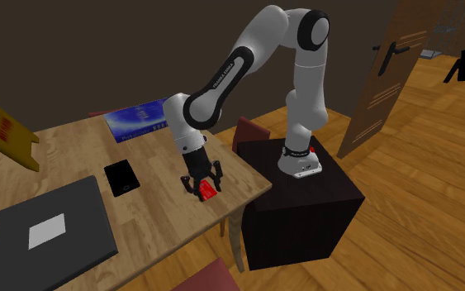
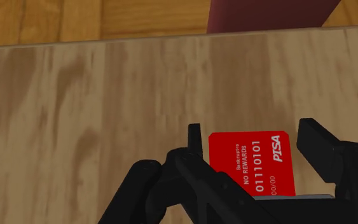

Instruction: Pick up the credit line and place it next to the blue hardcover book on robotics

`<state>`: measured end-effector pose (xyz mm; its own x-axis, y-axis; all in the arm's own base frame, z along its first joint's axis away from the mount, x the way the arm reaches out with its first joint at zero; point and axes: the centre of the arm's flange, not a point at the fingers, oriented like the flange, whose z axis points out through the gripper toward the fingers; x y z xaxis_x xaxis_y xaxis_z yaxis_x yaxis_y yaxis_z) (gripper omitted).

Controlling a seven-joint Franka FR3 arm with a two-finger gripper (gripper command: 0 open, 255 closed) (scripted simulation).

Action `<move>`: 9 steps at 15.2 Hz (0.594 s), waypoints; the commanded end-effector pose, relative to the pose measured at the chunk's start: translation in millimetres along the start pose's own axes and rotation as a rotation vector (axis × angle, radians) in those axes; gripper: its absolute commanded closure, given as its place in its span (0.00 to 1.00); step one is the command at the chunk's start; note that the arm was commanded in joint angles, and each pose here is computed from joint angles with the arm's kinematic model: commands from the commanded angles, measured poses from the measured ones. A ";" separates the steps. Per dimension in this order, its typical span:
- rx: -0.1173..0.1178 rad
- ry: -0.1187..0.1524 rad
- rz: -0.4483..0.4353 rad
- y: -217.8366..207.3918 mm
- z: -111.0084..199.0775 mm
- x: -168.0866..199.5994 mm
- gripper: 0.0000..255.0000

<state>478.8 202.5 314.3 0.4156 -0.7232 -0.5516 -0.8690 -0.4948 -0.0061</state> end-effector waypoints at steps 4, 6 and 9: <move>0.000 0.001 0.001 0.6 3.8 2.8 1.00; 0.000 0.002 0.001 0.0 4.2 1.5 1.00; 0.000 0.002 0.001 -0.2 -9.1 -7.2 1.00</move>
<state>478.8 202.9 321.9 0.4151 -0.7242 -0.5506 -0.8696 -0.4937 -0.0062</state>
